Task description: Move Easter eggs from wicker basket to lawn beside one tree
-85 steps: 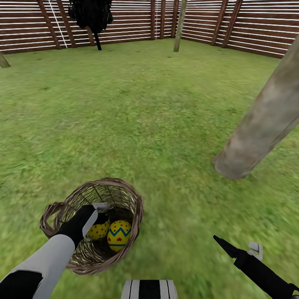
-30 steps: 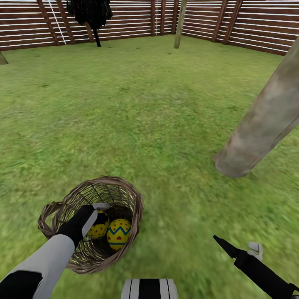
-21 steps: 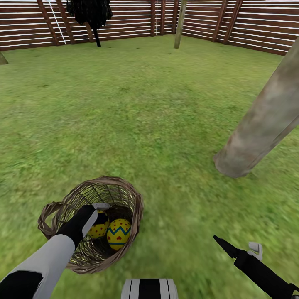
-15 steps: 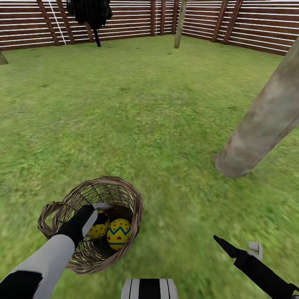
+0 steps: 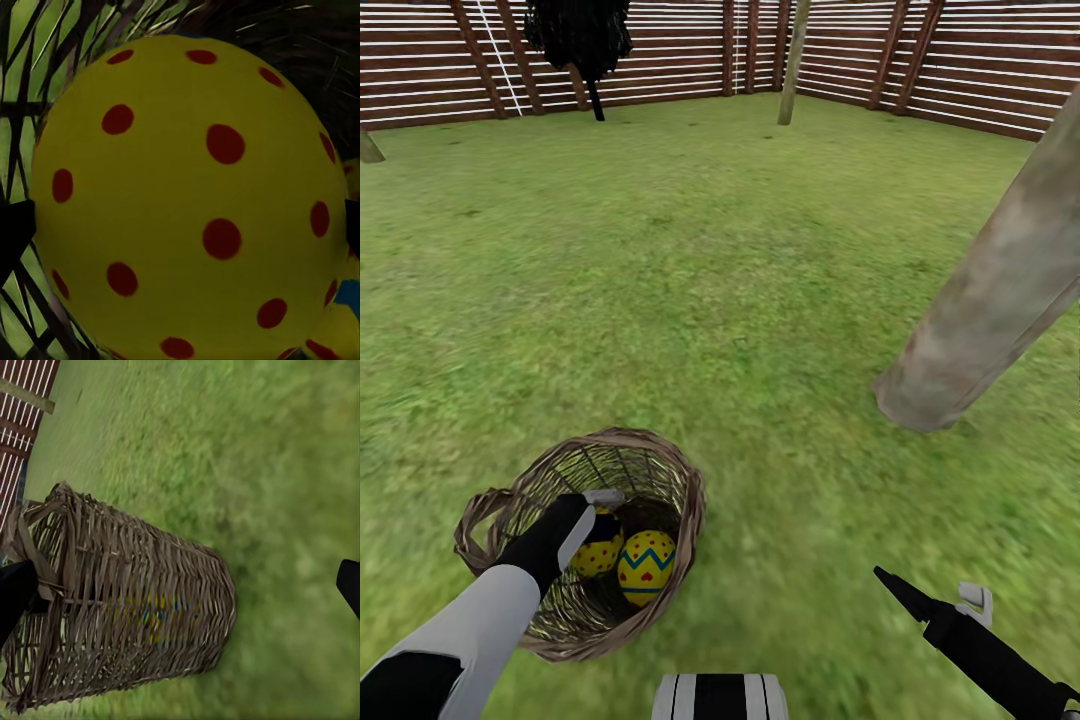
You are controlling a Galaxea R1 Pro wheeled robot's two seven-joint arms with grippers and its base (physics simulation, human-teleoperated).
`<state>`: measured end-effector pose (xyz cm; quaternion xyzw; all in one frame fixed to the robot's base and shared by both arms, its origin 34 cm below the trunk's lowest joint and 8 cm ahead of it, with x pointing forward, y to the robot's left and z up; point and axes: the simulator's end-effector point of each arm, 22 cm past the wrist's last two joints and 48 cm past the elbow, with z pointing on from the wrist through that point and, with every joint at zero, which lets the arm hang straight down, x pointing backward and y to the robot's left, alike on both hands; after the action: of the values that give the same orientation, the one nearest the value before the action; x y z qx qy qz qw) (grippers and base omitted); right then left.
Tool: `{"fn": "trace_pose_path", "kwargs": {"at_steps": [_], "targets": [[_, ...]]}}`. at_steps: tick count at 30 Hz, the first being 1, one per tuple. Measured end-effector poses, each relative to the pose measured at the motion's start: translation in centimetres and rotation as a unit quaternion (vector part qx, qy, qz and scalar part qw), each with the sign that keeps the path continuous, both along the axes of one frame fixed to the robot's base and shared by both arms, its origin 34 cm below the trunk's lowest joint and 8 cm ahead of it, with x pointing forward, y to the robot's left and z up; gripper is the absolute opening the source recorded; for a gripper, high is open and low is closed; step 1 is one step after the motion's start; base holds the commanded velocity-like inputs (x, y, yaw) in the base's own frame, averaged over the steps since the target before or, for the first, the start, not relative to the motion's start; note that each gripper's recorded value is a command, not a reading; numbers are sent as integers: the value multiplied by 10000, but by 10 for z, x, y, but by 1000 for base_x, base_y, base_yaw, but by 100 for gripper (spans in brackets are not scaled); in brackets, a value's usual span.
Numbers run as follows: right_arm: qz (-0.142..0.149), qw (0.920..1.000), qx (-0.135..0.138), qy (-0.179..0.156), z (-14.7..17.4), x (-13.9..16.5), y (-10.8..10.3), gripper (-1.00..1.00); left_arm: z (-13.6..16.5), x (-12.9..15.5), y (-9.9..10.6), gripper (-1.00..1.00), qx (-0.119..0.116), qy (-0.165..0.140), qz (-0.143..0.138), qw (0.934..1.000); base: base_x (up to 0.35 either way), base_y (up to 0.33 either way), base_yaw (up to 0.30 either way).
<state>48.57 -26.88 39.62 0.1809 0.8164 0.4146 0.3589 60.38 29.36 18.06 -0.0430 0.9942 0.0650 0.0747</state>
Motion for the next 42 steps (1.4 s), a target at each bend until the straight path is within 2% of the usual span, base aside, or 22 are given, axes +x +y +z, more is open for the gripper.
{"fn": "trace_pose_path", "kwargs": {"at_steps": [9, 26, 30, 42], "targets": [[-1, 10000, 2, -99, 9, 2, 0, 100, 11, 4, 0, -100, -8, -59, -5, 10000, 0, 0, 0], [-1, 9990, 2, -447, 39, 7, 0, 100, 50, 18, -4, -100, -55, -228, -46, 9997, 0, 0, 0], [-1, 9986, 2, -529, 46, 8, 0, 100, 58, 16, -5, -100, -80, -157, -59, 9998, 0, 0, 0], [-1, 9970, 2, -773, 67, 10, 0, 100, 86, 28, -6, -100, -80, -391, -70, 9992, -32, 0, 0]]}}
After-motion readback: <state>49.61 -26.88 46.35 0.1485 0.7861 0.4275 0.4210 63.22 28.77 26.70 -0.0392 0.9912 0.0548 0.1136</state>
